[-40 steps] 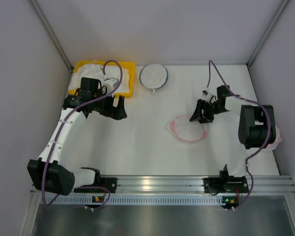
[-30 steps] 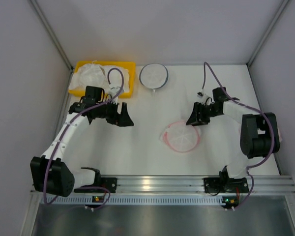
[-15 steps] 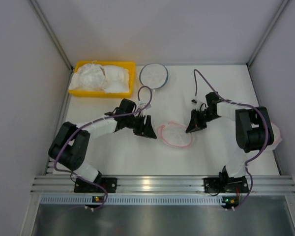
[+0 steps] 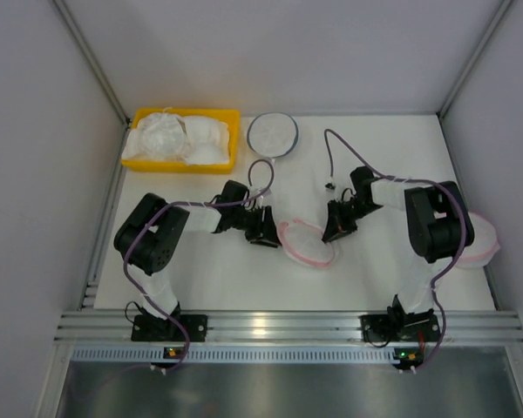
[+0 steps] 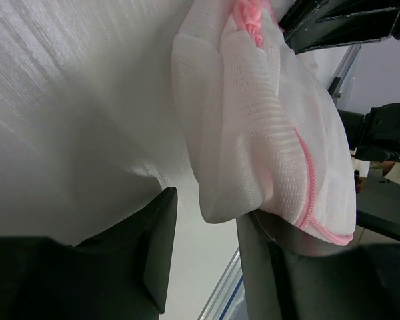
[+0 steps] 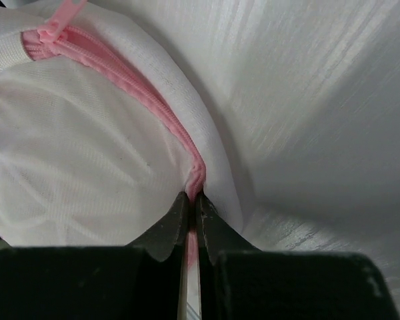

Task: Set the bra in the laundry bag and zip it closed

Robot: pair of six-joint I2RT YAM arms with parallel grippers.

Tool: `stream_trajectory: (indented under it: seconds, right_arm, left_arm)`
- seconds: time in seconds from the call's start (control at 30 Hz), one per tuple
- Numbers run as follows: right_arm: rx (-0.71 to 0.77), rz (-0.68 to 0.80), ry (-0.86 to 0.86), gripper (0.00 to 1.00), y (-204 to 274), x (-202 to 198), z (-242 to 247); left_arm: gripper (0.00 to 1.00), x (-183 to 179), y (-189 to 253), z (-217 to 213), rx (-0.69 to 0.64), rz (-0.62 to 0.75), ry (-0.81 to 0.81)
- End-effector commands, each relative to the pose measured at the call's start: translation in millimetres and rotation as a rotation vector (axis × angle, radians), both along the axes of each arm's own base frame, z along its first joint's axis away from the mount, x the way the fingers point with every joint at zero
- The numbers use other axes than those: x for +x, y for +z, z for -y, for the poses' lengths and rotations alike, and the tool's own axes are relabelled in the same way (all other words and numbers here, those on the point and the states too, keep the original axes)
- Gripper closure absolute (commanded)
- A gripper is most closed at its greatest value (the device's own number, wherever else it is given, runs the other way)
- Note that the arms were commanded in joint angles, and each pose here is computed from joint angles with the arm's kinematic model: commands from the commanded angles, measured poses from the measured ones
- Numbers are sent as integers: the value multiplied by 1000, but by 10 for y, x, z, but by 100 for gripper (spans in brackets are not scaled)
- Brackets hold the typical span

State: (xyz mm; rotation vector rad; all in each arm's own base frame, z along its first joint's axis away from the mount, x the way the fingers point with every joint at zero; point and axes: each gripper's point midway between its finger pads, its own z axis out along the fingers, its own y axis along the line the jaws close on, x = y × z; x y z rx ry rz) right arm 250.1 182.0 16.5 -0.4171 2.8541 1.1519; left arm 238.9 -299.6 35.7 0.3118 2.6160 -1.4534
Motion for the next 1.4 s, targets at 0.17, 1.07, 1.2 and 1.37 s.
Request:
stream_trajectory:
  seconds: [0.17,1.07,1.2,1.37]
  right_arm:
    - [18,234,141,85,562,229,-97]
    - [-282,1076,668,2,1119,-275,-722]
    - [-290,1116,768,0,1040,-440,-914]
    - [-318,1101,860,1,781,-669,-1026]
  left_arm:
    - [86,91,242,131,-110,10,9]
    - [100,183,96,43,-120,-159,62]
    - [100,182,70,39,-112,-163,61]
    - [100,195,70,20,-108,-166,63]
